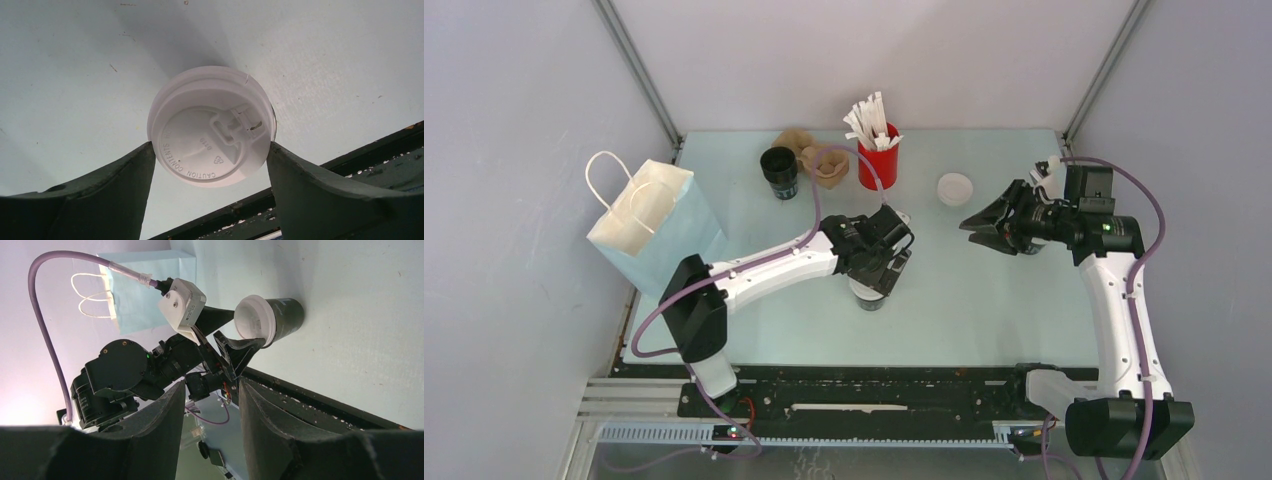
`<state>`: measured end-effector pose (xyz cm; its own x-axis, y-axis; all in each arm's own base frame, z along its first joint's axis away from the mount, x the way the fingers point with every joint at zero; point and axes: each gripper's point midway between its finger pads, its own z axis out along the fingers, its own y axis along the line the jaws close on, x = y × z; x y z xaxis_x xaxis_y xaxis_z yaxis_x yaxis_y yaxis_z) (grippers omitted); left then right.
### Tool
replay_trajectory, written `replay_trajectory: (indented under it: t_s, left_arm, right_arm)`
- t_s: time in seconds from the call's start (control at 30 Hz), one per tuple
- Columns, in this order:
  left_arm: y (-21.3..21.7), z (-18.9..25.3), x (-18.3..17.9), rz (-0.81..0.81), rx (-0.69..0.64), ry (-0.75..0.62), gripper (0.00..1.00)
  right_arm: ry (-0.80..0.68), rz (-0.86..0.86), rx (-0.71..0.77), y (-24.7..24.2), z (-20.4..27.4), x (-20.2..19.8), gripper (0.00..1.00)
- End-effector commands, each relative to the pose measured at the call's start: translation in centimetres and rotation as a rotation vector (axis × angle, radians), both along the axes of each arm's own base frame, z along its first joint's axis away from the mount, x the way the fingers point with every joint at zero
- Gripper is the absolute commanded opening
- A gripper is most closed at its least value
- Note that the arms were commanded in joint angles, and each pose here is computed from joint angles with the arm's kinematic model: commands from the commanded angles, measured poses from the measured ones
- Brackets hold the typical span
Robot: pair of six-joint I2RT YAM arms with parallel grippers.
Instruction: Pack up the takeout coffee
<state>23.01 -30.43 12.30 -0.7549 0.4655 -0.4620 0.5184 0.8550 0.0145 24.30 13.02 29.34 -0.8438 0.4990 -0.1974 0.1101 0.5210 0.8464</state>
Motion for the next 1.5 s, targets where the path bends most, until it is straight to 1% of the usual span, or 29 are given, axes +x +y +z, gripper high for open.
replay_trajectory:
  t_s: [0.0,0.57,0.67,0.73,0.77,0.87,0.9,0.97,1.03,1.07,1.13,1.2,1.23,1.27,1.4,1.47]
  left_arm:
    - [-0.5,0.7,0.3,-0.021,-0.008,-0.025,0.85]
    - [-0.6,1.2,-0.1,-0.031,-0.027,-0.019,0.90]
    - [-0.5,2.0,-0.2,-0.030,-0.039,-0.023,0.93]
    - [-0.2,3.2,-0.4,-0.021,-0.058,-0.036,0.95]
    - [-0.1,4.1,-0.5,-0.016,-0.072,-0.041,0.95]
    - [0.2,7.6,-1.2,-0.001,-0.155,-0.051,0.98]
    - [0.5,8.9,-1.6,0.011,-0.200,-0.050,0.99]
    - [1.5,10.0,-2.0,0.063,-0.286,-0.014,1.00]
    - [2.4,10.0,-2.2,0.116,-0.386,0.035,1.00]
    - [2.6,9.7,-2.4,0.137,-0.449,0.076,1.00]
    - [3.2,8.5,-2.1,0.217,-0.579,0.163,0.96]
    - [3.1,7.8,-1.8,0.274,-0.707,0.245,0.93]
    - [3.0,7.7,-1.5,0.294,-0.750,0.261,0.92]
    - [2.9,7.4,-1.1,0.308,-0.774,0.268,0.91]
    - [2.9,4.7,-0.6,0.365,-0.749,0.324,0.86]
    - [3.1,3.2,-0.5,0.398,-0.741,0.343,0.84]
  right_arm:
    - [-0.035,0.006,0.006,0.1,0.2,0.0,0.52]
    - [-0.031,0.012,0.005,0.2,0.1,-0.1,0.52]
    - [-0.032,0.013,-0.002,0.2,-0.1,-0.2,0.52]
    - [-0.027,0.018,-0.012,0.3,-0.6,-0.3,0.53]
    - [-0.021,0.025,-0.018,0.4,-1.0,-0.3,0.54]
    - [-0.004,0.112,-0.037,1.9,-3.0,-0.9,0.67]
    - [-0.013,0.161,-0.046,2.8,-3.6,-1.1,0.73]
    - [-0.012,0.271,-0.066,5.2,-5.2,-1.7,0.87]
    - [-0.001,0.368,-0.072,7.4,-7.3,-2.1,0.91]
    - [0.015,0.408,-0.071,8.4,-8.5,-2.2,0.92]
    - [0.038,0.475,-0.048,10.3,-10.4,-2.1,0.90]
    - [0.056,0.513,-0.010,11.6,-11.8,-1.7,0.89]
    - [0.065,0.526,0.007,12.1,-12.4,-1.4,0.88]
    - [0.079,0.534,0.015,12.4,-13.0,-1.1,0.87]
    - [0.128,0.584,0.057,13.6,-15.0,-0.9,0.82]
    - [0.150,0.598,0.055,13.9,-16.0,-1.0,0.80]
